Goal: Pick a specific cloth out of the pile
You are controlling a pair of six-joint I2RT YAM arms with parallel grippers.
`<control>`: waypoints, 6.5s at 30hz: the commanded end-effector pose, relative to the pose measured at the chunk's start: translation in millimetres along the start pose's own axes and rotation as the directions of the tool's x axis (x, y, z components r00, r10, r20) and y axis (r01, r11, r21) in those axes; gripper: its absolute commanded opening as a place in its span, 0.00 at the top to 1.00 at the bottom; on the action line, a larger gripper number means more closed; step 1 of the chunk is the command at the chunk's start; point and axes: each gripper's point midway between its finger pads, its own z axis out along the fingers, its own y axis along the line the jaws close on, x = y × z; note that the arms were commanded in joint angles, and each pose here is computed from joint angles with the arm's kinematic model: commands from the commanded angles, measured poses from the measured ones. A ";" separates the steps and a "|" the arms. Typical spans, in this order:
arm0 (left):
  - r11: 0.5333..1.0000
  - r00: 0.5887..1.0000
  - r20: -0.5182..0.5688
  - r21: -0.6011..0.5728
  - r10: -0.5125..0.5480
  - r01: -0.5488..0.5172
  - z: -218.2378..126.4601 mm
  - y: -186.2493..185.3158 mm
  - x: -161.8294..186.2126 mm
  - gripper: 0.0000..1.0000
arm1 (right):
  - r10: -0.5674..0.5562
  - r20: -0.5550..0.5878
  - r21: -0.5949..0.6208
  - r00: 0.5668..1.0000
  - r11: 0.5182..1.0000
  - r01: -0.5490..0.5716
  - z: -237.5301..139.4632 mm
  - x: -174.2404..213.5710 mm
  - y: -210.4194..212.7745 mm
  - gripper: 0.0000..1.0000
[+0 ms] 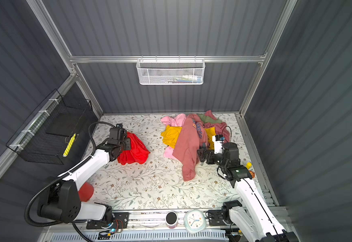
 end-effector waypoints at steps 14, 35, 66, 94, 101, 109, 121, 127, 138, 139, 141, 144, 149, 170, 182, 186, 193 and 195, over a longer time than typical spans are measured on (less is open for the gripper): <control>0.997 0.883 -0.464 -0.017 -0.073 0.073 57.2 9.4 88.8 0.63 | -0.019 -0.007 0.023 1.000 1.000 0.019 -3.5 -2.0 -1.8 0.01; 0.986 0.959 -0.229 -0.044 -0.168 0.162 -41.5 30.9 25.7 0.12 | -0.044 -0.003 0.028 0.999 0.999 0.044 -3.9 -3.5 -2.3 0.01; 0.999 0.922 -0.385 -0.021 0.037 -0.048 67.4 -39.0 85.5 0.62 | -0.049 -0.027 0.165 0.998 0.985 0.053 -6.4 -1.6 -26.3 0.01; 0.992 0.941 -0.317 0.080 0.118 -0.097 144.9 -30.9 7.3 0.39 | -0.064 0.043 0.291 0.997 0.955 0.049 -11.9 -7.2 -55.1 0.01; 0.995 0.970 -0.228 0.078 0.086 -0.070 110.8 -27.0 -20.9 0.06 | -0.093 0.106 0.316 0.990 0.947 0.055 -13.8 -18.5 -61.7 0.01; 0.996 0.995 -0.089 0.081 0.039 -0.032 53.8 -17.6 -48.6 0.00 | -0.172 0.217 0.381 0.961 0.921 0.079 -16.7 -36.6 -74.4 0.01; 1.000 0.995 0.097 0.003 -0.017 0.017 -14.0 19.6 -27.7 0.00 | -0.316 0.353 0.512 0.881 0.853 0.101 -17.7 -40.0 -106.5 0.01; 0.996 0.979 0.187 -0.009 -0.080 0.084 -30.6 33.5 -5.9 0.00 | -0.337 0.376 0.557 0.863 0.827 0.081 -12.3 -36.0 -122.8 0.01; 0.992 0.964 0.243 -0.042 -0.108 0.122 -38.0 45.8 6.2 0.00 | -0.344 0.392 0.547 0.853 0.833 0.084 7.8 -30.1 -136.4 0.01; 0.991 0.963 0.246 -0.043 -0.109 0.123 -38.1 46.1 6.0 0.00 | -0.347 0.398 0.547 0.849 0.833 0.084 8.2 -32.3 -137.0 0.01; 0.991 0.961 0.252 -0.044 -0.110 0.125 -38.0 46.6 6.4 0.00 | -0.357 0.402 0.551 0.843 0.830 0.089 9.5 -35.0 -138.3 0.01; 0.990 0.957 0.270 -0.055 -0.109 0.128 -37.0 48.8 6.5 0.00 | -0.365 0.387 0.555 0.847 0.826 0.102 13.8 -36.5 -141.7 0.01; 0.985 0.951 0.300 -0.130 -0.070 0.114 -32.2 59.5 4.0 0.00 | -0.361 0.389 0.551 0.847 0.829 0.100 27.7 -31.2 -153.4 0.01; 0.991 0.854 0.515 -0.131 0.065 0.003 38.8 48.0 26.6 0.00 | -0.298 0.342 0.542 0.891 0.837 0.071 42.7 -34.9 -171.0 0.01; 0.999 0.922 0.385 0.021 0.032 -0.044 76.4 42.1 24.0 0.00 | -0.297 0.343 0.542 0.891 0.837 0.070 42.3 -34.8 -171.3 0.01; 0.999 0.919 0.392 0.020 0.033 -0.044 76.2 42.1 23.6 0.00 | -0.296 0.342 0.542 0.892 0.838 0.071 42.9 -34.3 -171.3 0.01; 0.999 0.918 0.395 0.021 0.032 -0.044 76.1 42.0 22.2 0.00 | -0.297 0.341 0.542 0.892 0.837 0.071 42.8 -34.3 -171.5 0.01; 0.999 0.918 0.395 0.020 0.032 -0.044 76.1 42.1 22.4 0.00 | -0.297 0.342 0.542 0.892 0.837 0.071 42.7 -34.7 -171.4 0.01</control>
